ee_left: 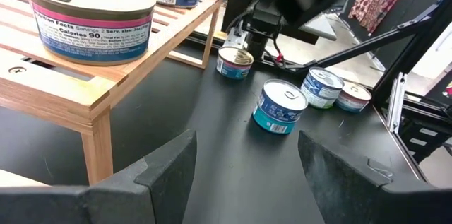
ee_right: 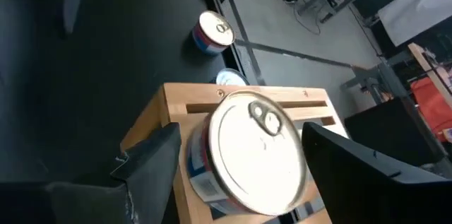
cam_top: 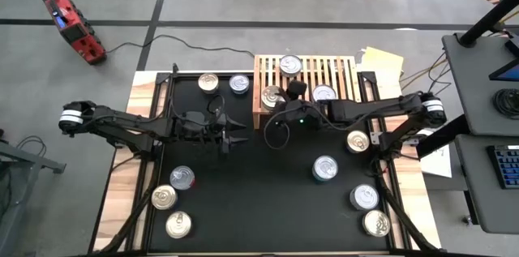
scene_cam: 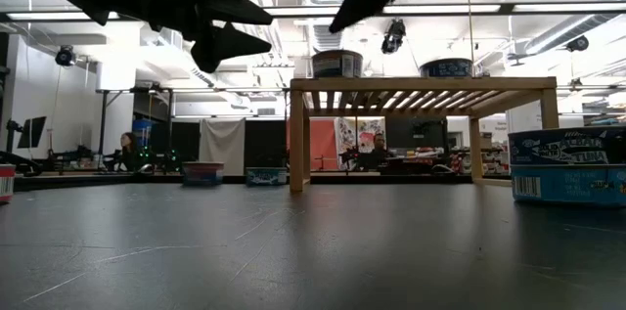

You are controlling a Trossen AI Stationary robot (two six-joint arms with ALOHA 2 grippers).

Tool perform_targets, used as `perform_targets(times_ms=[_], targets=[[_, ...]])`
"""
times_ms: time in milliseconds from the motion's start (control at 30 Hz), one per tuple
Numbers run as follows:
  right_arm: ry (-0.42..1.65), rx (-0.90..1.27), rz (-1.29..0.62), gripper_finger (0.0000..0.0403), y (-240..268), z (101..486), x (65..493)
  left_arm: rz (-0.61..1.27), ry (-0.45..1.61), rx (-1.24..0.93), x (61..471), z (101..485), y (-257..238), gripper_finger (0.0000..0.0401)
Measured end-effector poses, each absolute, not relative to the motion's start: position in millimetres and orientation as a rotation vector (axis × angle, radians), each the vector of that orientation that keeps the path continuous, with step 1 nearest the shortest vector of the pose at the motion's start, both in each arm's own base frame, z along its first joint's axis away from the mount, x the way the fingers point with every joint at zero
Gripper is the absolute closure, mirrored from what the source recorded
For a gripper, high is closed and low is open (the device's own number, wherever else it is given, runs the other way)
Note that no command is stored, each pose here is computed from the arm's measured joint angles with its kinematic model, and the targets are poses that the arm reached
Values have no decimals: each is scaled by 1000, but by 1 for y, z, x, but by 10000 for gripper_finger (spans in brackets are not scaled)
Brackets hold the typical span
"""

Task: Stack canned seafood by type on shelf
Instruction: Put the blue-pink tuna can on the shelf

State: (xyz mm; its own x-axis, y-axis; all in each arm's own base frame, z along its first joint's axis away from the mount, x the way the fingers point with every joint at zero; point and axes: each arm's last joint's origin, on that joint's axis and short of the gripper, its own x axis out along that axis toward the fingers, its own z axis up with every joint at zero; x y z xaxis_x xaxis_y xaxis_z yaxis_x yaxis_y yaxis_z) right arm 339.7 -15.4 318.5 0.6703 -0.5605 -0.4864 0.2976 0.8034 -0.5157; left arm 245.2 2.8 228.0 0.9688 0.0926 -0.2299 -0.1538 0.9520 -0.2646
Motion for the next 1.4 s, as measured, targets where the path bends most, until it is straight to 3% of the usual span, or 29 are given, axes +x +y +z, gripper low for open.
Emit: perform_targets(times_ms=[333, 800, 1400], targets=[[694, -276, -439, 186, -13, 344, 315, 127, 223, -284, 245, 228, 3, 168], [825, -170, -278, 383, -8, 330, 304, 128, 225, -281, 245, 227, 3, 168], [874, -170, -356, 390, -42, 307, 317, 129, 226, -284, 245, 227, 3, 168]])
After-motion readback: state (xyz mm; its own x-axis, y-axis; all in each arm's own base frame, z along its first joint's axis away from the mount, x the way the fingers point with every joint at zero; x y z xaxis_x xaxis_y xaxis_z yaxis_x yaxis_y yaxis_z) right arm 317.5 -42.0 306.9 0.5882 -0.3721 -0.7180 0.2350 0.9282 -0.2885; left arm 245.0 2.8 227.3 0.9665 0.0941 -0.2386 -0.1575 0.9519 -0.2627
